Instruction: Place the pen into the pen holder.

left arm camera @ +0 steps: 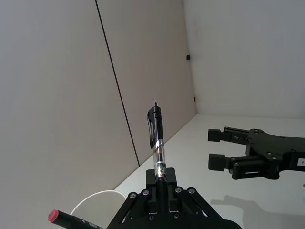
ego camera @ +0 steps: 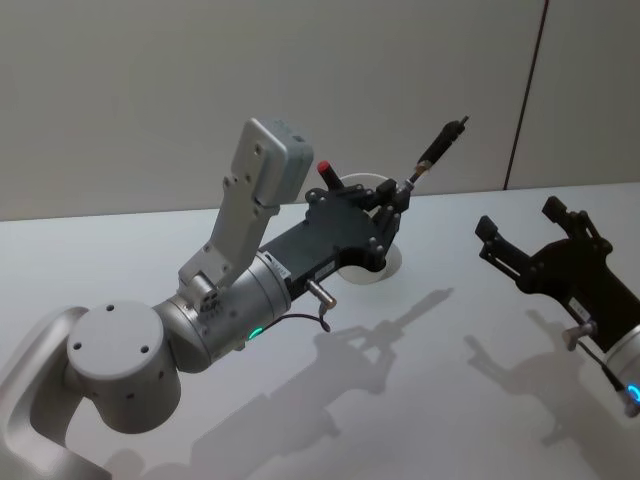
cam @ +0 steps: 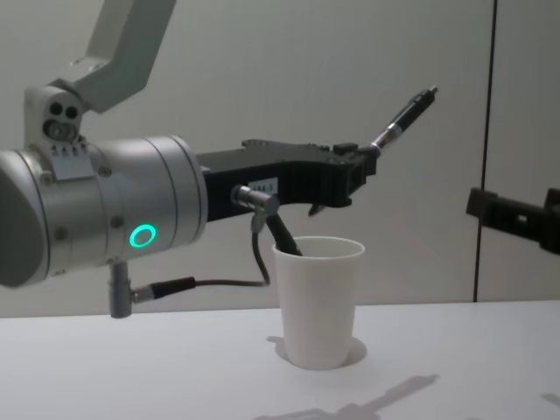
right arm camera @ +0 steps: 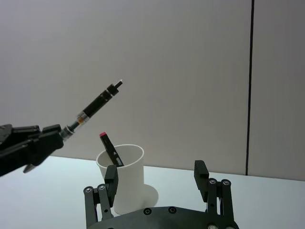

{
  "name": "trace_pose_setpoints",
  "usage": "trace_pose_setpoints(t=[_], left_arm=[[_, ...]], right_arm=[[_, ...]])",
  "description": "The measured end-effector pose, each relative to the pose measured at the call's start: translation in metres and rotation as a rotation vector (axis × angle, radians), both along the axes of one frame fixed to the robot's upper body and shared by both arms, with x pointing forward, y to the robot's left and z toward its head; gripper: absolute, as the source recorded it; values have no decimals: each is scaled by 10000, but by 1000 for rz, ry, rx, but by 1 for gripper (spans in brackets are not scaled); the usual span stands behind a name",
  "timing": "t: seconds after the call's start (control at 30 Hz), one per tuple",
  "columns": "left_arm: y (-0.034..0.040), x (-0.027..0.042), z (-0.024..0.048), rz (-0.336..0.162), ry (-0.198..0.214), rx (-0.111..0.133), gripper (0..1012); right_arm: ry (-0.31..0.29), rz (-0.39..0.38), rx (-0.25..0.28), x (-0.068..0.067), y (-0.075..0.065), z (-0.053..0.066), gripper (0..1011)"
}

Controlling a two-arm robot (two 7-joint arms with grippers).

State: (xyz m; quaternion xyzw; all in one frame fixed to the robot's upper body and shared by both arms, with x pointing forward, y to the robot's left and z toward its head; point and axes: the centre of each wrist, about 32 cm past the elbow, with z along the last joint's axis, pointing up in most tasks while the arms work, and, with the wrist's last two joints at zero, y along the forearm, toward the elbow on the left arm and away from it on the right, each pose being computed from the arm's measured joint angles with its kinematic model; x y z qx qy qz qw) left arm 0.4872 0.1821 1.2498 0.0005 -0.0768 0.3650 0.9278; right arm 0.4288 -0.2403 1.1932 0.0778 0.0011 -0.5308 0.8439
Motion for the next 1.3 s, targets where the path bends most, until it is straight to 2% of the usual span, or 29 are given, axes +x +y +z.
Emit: trace_pose_setpoints(t=[0.17, 0.2, 0.3, 0.33, 0.63, 0.97, 1.3], left_arm=[[0, 0, 0, 0, 0, 0, 121], [0, 0, 0, 0, 0, 0, 121], [0, 0, 0, 0, 0, 0, 120], [0, 0, 0, 0, 0, 0, 121], [0, 0, 0, 0, 0, 0, 121], [0, 0, 0, 0, 0, 0, 121], [0, 0, 0, 0, 0, 0, 121]], right_arm=[[6, 15, 71, -23, 12, 15, 1001], [6, 15, 71, -23, 12, 15, 1001], [13, 20, 123, -31, 25, 25, 1001], [13, 20, 123, -31, 25, 25, 1001], [38, 26, 266, -12, 68, 60, 1001], [88, 68, 418, 111, 141, 118, 1001], [137, 166, 495, 257, 189, 191, 1001]])
